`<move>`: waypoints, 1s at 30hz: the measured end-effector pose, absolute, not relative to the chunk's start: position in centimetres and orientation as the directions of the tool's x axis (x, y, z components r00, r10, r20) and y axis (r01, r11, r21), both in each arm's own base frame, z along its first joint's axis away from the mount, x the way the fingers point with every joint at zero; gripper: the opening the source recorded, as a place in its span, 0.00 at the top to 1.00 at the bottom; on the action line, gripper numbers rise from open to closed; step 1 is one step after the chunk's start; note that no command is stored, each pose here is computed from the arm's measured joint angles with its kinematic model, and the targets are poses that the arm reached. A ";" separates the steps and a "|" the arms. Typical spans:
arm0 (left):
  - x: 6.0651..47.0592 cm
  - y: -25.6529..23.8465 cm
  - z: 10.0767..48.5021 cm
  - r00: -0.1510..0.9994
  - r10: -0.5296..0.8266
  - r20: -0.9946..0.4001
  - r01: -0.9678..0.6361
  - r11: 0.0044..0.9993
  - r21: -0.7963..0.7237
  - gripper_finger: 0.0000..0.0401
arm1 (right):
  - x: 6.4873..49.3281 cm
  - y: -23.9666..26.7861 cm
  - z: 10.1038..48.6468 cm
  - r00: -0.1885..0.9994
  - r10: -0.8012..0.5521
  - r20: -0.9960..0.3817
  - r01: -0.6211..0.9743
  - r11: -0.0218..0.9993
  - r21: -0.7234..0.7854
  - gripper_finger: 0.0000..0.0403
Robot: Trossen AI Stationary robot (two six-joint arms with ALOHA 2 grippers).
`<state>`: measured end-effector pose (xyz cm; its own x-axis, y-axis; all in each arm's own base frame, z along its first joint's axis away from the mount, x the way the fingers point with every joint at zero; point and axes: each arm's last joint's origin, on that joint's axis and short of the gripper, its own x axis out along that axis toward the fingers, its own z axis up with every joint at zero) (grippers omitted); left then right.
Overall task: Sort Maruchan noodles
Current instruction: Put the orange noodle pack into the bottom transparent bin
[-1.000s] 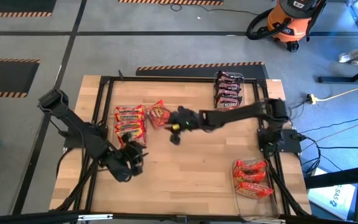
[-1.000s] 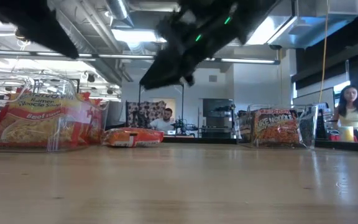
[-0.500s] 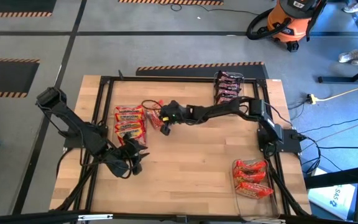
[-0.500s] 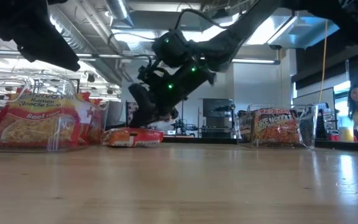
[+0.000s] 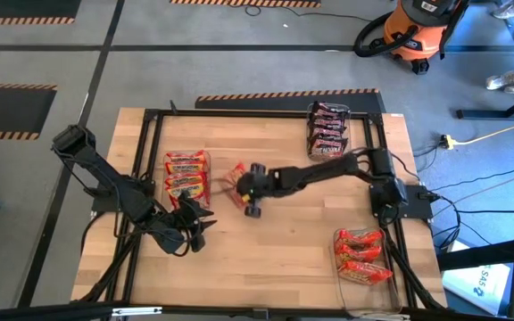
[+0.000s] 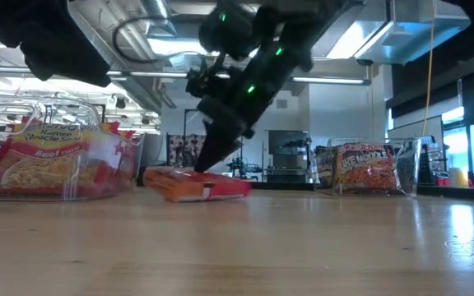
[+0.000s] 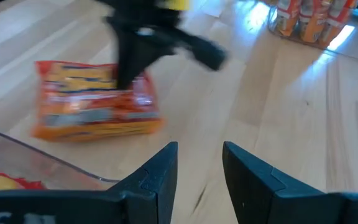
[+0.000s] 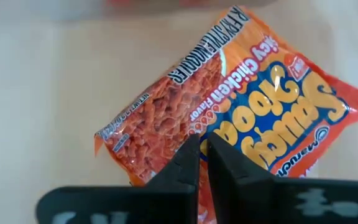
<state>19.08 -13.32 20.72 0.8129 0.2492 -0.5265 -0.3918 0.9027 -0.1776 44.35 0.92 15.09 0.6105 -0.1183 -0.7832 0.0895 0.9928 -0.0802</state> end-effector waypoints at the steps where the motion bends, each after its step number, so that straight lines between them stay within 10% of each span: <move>1: 19.1 -13.3 20.7 0.813 0.249 -0.526 -0.397 0.899 -0.187 0.70 | 44.0 1.8 15.2 0.594 -0.105 -0.798 0.066 0.995 -0.081 0.97; 15: 19.6 -13.9 21.5 0.860 0.208 -0.466 -0.382 0.867 -0.319 0.70 | 40.3 13.3 19.0 0.607 0.049 -0.793 -0.115 0.993 -0.027 0.97; 22: 21.2 -15.2 20.8 0.896 0.176 -0.407 -0.335 0.870 -0.361 0.70 | 36.9 12.7 24.4 0.688 0.057 -0.723 -0.098 0.995 -0.015 0.97; 30: 24.7 -18.3 20.4 0.915 0.089 -0.392 -0.239 0.905 -0.351 0.70 | 34.7 8.1 20.8 0.709 0.144 -0.690 0.003 0.978 0.207 0.97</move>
<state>24.70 -18.33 20.41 0.9155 0.0892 -0.3924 -0.2388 0.9053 -0.3514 34.73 8.06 20.83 0.7091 0.1437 -0.6903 0.0028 0.9784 0.2066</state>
